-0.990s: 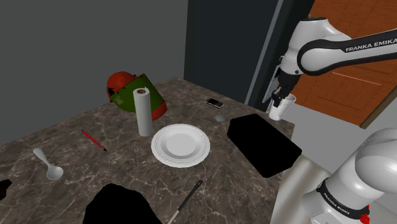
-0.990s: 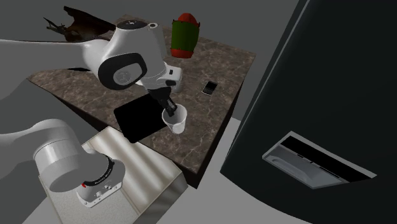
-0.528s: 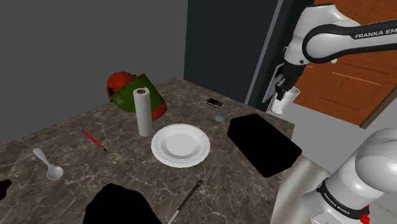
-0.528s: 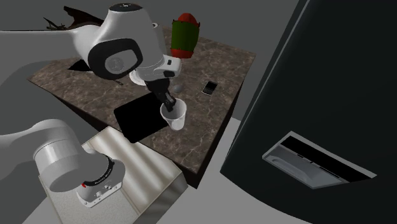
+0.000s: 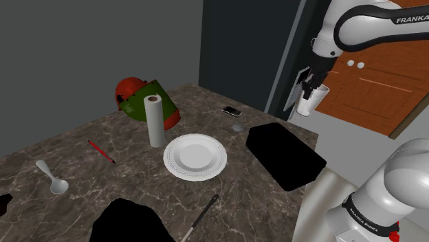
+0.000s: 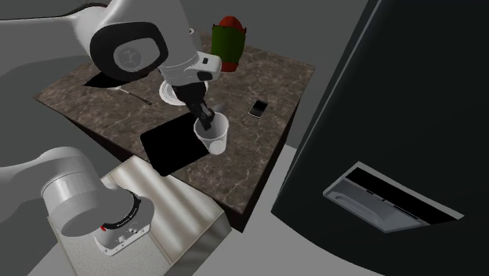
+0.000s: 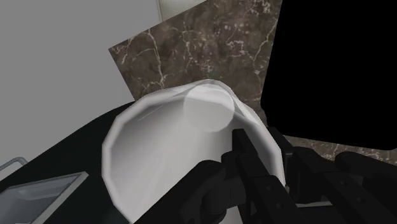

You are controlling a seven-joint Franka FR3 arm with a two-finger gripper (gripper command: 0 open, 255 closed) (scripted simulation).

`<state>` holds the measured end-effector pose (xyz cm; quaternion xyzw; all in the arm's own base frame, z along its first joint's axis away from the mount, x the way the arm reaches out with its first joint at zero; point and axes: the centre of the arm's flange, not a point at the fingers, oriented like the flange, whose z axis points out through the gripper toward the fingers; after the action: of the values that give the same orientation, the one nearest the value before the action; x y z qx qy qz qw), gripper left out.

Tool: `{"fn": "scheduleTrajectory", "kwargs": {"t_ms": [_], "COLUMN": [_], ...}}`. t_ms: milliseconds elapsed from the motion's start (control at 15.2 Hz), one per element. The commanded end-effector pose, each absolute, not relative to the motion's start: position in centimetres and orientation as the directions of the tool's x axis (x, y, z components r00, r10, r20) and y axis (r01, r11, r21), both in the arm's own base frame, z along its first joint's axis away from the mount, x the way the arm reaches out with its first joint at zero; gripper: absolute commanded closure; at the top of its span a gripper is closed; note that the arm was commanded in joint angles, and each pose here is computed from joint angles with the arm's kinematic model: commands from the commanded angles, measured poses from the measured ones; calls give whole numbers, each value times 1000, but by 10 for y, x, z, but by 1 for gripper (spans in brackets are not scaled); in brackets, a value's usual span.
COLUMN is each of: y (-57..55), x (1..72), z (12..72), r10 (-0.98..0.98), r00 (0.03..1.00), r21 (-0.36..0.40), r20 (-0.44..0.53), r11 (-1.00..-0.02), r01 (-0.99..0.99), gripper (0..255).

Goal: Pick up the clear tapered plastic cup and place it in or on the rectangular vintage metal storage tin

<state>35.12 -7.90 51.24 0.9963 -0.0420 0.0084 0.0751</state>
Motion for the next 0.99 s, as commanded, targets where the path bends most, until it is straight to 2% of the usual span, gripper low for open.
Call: {"fn": "scheduleTrajectory", "kwargs": {"t_ms": [0, 924], "y": [-79, 72], "x": [351, 316], "z": [523, 559], "r10": [-82, -82], "r00": [996, 996], "r21": [149, 149], "r20": [23, 23], "r11": [-985, -985], "r01": [-85, -85], "gripper": [255, 255]}}
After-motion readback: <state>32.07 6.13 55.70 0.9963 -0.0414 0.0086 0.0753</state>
